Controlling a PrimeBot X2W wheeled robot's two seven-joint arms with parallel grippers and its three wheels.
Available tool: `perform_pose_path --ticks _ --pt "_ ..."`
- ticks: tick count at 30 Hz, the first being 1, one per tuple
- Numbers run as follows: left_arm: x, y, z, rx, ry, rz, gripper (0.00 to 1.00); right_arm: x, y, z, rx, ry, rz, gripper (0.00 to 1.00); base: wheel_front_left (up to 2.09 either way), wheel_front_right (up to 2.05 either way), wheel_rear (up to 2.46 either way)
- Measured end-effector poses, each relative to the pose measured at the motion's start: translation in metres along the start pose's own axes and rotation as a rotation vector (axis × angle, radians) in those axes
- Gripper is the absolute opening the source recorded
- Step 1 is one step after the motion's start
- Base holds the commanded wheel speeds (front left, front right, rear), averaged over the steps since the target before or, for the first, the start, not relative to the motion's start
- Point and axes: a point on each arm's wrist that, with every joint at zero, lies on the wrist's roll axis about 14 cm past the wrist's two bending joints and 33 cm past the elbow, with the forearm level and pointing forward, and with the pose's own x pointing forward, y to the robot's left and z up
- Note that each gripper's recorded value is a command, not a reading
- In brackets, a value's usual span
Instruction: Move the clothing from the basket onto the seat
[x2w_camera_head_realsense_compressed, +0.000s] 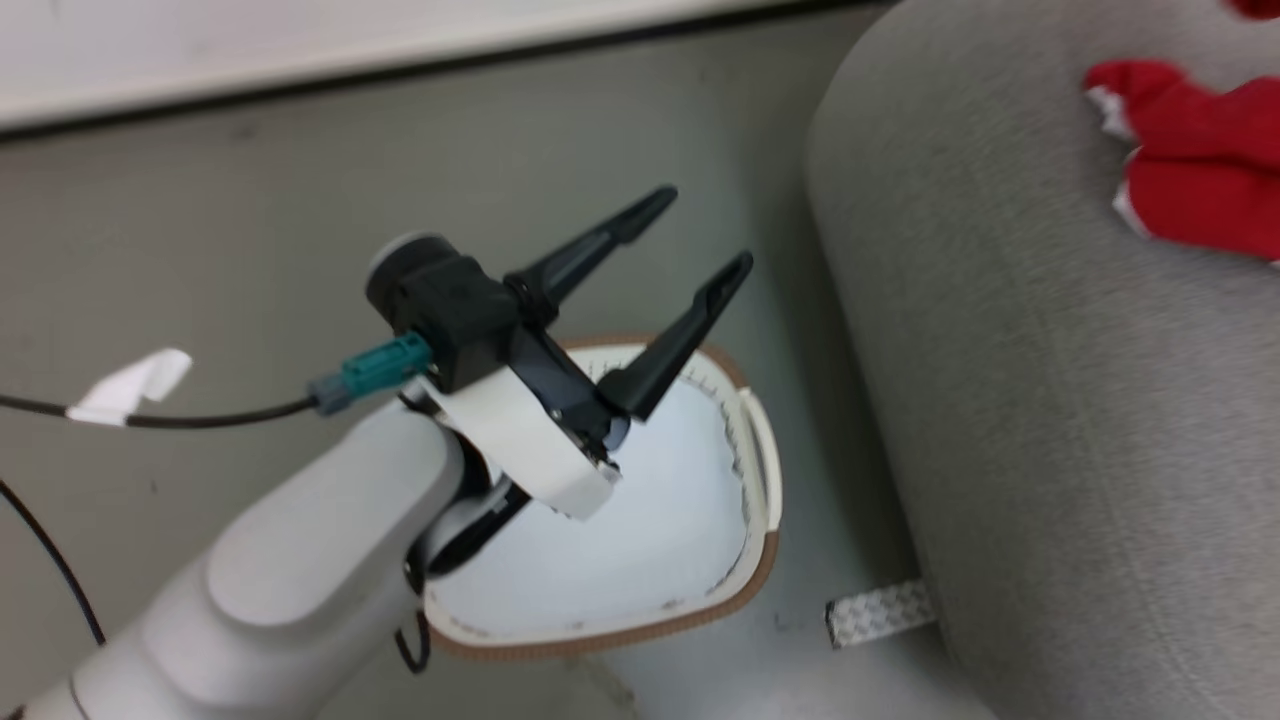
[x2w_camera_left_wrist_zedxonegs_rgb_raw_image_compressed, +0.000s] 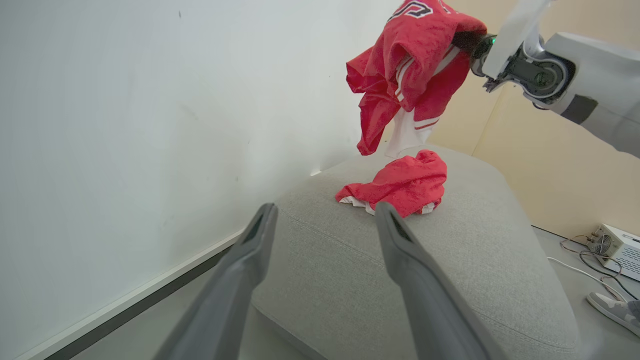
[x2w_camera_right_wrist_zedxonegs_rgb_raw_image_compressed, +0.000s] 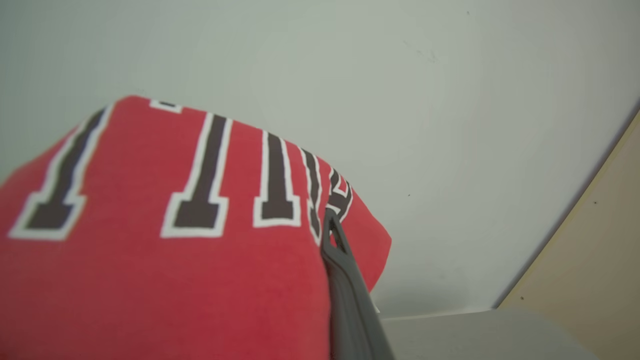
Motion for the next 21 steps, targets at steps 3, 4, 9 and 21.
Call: perform_pose_path --ticks 3,4,9,21 --pt "-0.004 0.023 -0.013 -0.004 -0.004 0.019 1.00 0.014 -0.013 -0.036 -0.051 0.078 -0.070 0.00 0.00 0.00 0.00" --pt "-0.006 0.030 -0.019 -0.008 0.000 0.024 1.00 0.016 -0.015 -0.051 -0.072 0.111 -0.090 0.00 0.00 0.00 0.00" --pt "-0.020 0.052 -0.052 -0.050 0.034 0.062 1.00 -0.007 -0.017 -0.154 -0.138 0.335 -0.151 0.00 0.00 0.00 0.00" --pt "-0.045 0.068 -0.072 -0.036 0.119 0.118 1.00 -0.110 -0.013 -0.244 -0.155 0.539 -0.214 1.00 0.00 0.00 0.00"
